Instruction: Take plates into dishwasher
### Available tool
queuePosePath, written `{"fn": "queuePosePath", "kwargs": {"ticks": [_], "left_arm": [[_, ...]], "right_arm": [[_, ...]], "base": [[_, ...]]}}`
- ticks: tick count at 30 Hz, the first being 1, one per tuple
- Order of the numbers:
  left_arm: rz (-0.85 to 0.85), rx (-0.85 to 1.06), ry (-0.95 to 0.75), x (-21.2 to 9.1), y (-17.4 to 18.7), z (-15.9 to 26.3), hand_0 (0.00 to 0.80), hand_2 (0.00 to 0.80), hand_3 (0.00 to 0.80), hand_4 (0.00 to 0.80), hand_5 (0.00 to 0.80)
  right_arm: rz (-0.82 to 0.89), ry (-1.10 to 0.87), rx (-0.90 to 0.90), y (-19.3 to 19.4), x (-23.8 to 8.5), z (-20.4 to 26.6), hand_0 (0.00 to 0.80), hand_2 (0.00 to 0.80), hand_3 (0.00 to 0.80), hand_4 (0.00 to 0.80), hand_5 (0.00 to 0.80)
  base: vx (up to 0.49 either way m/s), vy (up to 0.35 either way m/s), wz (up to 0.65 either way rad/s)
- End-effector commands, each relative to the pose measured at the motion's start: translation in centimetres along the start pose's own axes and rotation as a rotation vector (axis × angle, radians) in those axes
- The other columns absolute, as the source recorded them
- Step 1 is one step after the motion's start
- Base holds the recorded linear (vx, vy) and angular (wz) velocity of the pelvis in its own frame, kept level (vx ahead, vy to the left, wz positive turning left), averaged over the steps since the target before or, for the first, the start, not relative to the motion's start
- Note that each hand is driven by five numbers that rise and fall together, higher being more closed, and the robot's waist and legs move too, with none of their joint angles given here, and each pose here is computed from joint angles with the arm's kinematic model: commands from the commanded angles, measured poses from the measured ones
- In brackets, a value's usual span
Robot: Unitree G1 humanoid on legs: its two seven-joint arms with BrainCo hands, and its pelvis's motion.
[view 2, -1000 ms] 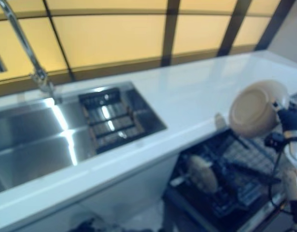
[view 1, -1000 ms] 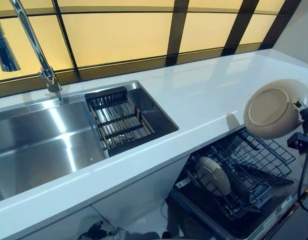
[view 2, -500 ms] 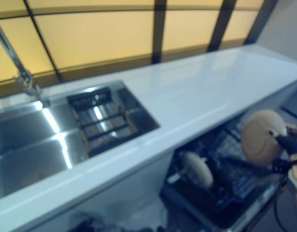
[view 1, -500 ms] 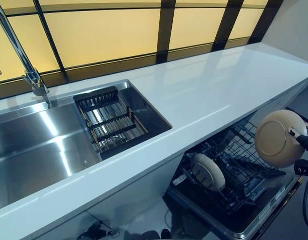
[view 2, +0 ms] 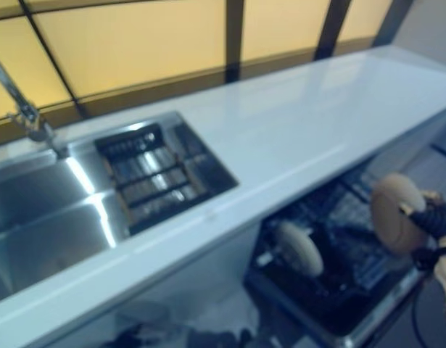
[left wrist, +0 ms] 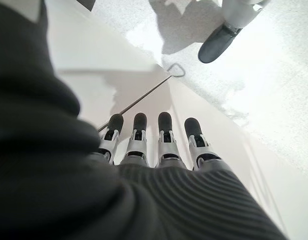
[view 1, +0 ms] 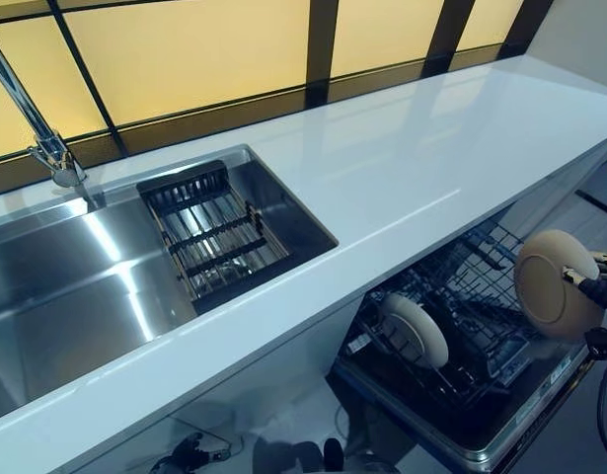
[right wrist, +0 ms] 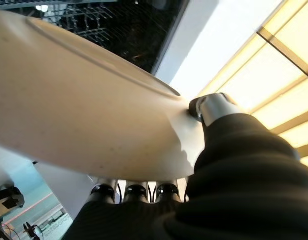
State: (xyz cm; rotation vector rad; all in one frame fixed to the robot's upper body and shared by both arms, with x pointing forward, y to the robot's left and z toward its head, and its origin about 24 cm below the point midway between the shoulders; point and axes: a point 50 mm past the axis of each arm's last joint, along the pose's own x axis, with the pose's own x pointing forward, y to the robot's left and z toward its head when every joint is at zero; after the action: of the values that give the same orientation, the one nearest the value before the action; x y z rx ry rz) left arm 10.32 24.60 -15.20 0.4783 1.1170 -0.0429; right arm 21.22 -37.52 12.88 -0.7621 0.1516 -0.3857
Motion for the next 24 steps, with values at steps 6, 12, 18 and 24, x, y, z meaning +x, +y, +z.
{"fn": "queuePosePath", "kwargs": {"ticks": [6,12,18,24], "left_arm": [[0.031,0.017,-0.043,0.3,1.7,1.6,0.0,0.0,0.0,0.0,0.0],[0.02,0.037,-0.047,0.3,1.5,1.8,0.0,0.0,0.0,0.0,0.0],[0.012,0.055,-0.051,0.3,1.4,1.8,0.0,0.0,0.0,0.0,0.0],[0.005,0.079,-0.064,0.3,1.3,2.3,0.0,0.0,0.0,0.0,0.0]], "right_arm": [[-0.058,-0.135,-0.072,-0.2,1.9,3.2,0.8,0.8,0.8,0.8,0.8],[-0.054,-0.125,-0.1,0.6,2.4,3.3,0.8,0.8,0.8,0.8,0.8],[-0.049,-0.115,-0.123,1.5,2.9,3.4,0.8,0.8,0.8,0.8,0.8],[-0.046,-0.082,-0.124,2.4,3.6,3.3,0.8,0.8,0.8,0.8,0.8]], "base": [[0.0,0.0,0.0],[0.011,-0.007,0.01],[0.016,-0.016,0.03],[0.013,-0.028,0.02]]}}
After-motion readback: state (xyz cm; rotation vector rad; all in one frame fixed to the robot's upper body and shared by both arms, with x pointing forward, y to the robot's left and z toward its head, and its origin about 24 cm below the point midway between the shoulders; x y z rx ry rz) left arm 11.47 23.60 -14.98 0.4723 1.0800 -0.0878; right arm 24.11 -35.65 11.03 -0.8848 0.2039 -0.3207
